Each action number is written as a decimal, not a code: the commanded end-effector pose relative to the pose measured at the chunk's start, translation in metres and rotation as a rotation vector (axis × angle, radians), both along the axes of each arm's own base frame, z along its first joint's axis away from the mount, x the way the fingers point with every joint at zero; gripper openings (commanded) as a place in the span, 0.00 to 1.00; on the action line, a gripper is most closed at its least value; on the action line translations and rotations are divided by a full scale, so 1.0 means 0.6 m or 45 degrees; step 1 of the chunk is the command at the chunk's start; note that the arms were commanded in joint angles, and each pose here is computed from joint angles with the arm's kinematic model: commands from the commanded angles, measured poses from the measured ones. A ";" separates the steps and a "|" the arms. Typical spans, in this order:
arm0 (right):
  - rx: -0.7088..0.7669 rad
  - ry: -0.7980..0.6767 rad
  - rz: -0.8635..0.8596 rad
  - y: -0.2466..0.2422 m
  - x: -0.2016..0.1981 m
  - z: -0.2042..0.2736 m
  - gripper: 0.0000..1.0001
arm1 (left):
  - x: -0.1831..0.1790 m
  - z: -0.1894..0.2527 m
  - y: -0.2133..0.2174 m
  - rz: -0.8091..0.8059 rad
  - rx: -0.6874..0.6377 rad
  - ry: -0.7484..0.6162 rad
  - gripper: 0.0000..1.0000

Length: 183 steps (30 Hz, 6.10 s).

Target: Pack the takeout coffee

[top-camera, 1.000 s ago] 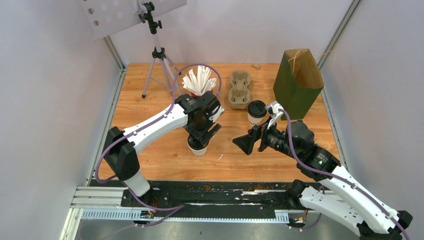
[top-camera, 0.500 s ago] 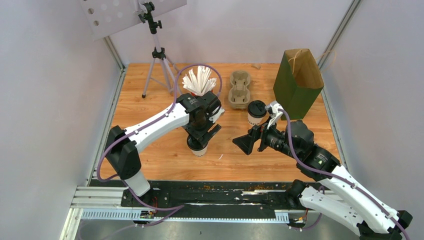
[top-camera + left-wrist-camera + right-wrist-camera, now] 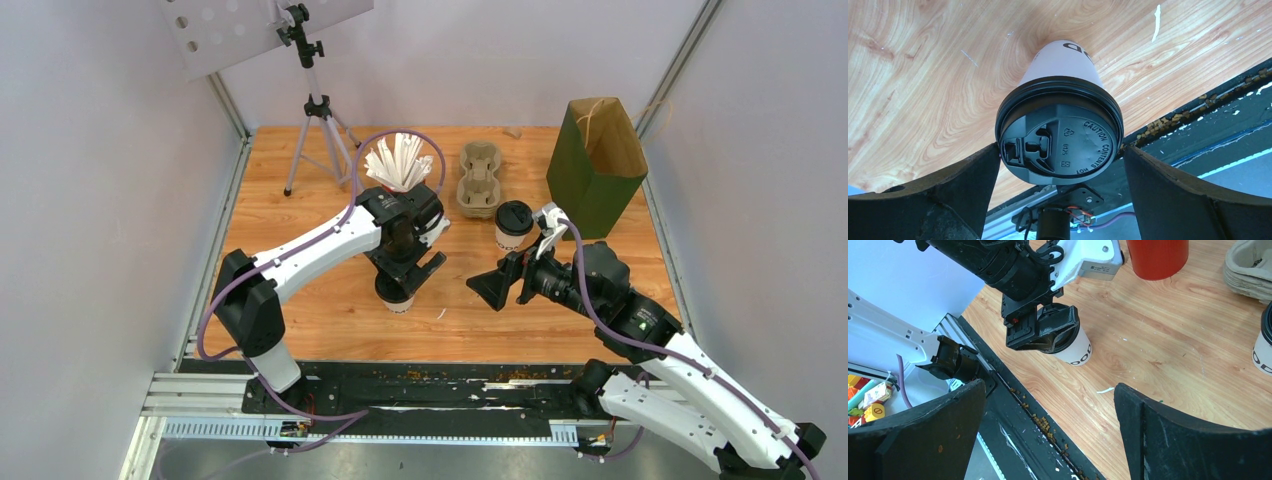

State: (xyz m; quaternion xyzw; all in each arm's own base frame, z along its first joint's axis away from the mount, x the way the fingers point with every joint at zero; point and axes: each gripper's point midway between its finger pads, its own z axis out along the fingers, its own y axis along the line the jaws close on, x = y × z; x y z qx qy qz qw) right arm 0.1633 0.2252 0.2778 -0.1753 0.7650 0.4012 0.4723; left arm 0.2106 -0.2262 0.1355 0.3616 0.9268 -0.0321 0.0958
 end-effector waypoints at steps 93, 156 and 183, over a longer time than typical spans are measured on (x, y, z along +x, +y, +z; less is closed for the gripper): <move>-0.291 0.452 0.310 0.235 0.131 -0.196 0.24 | 0.002 -0.048 0.071 0.493 -0.865 -0.123 0.48; -0.264 0.395 0.414 0.218 0.175 -0.191 0.26 | 0.016 -0.042 0.014 0.212 -0.965 0.030 0.53; -0.371 0.431 0.367 0.203 0.189 -0.137 0.30 | 0.068 0.104 0.017 0.233 -0.976 -0.195 0.61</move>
